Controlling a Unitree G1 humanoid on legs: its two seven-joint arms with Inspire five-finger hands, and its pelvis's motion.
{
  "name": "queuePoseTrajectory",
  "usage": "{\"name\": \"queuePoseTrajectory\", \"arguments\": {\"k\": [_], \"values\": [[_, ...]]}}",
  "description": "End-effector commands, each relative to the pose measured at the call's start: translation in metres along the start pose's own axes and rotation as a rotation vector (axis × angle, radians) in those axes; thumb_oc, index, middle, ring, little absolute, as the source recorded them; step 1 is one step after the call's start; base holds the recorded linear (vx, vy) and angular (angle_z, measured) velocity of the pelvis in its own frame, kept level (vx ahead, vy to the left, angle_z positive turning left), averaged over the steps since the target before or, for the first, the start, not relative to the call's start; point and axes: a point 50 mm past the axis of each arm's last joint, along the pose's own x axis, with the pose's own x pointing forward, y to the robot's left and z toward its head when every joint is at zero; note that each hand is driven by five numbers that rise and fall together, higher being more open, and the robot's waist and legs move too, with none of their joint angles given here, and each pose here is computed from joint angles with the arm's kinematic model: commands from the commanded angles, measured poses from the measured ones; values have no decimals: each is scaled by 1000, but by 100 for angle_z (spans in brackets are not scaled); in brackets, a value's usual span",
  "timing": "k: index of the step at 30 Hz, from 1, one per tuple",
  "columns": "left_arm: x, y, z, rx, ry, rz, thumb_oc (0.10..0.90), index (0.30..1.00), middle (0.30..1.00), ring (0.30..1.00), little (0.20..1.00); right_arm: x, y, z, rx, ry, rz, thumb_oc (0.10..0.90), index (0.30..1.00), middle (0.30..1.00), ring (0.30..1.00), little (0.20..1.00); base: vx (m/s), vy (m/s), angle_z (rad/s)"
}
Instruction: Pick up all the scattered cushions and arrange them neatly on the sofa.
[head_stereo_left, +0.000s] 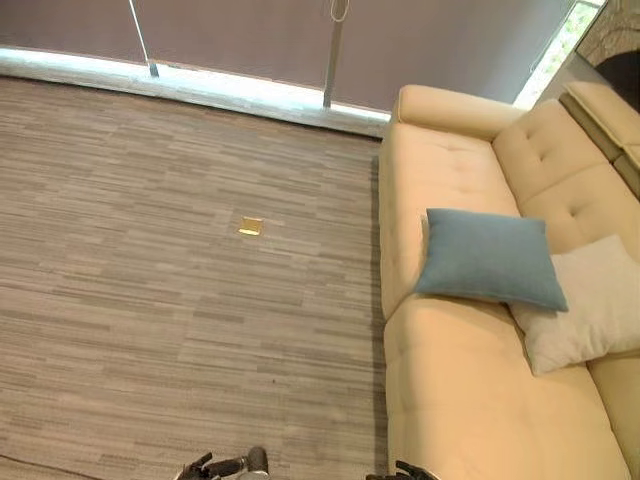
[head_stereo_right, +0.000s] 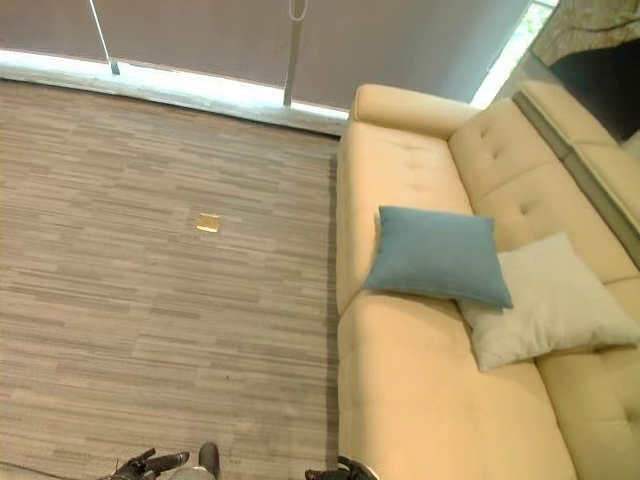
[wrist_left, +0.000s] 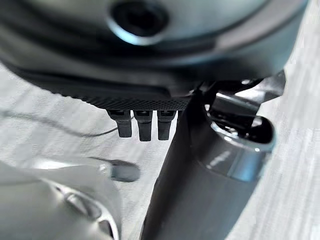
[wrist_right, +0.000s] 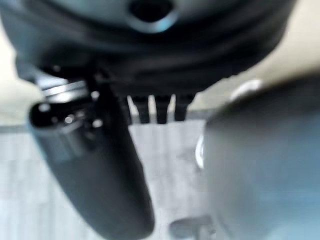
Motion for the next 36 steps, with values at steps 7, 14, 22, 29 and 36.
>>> {"name": "queuePoseTrajectory", "arguments": {"k": [7,14,22,29,36], "values": [[-1,-20,6,172,-50,-21,800,900,900,900,900,-9,3,-39,7,113,25,800,900,900,900,900,349,52,11],[-7,-1,-41,259,110,27,800,900,900,900,900,-10,-5,-41,-11,106,-30,800,900,900,900,900,439,-151,-20],[-9,-4,-54,278,131,6,800,900,900,900,900,-1,5,2,-56,-54,-30,800,900,900,900,900,218,-167,-58],[-9,-30,-43,274,85,-20,800,900,900,900,900,-3,5,-10,-123,-19,-14,800,900,900,900,900,231,153,-84],[-10,-48,-33,311,45,-27,800,900,900,900,900,-8,-4,-32,-128,63,-47,800,900,900,900,900,184,234,-63]]}}
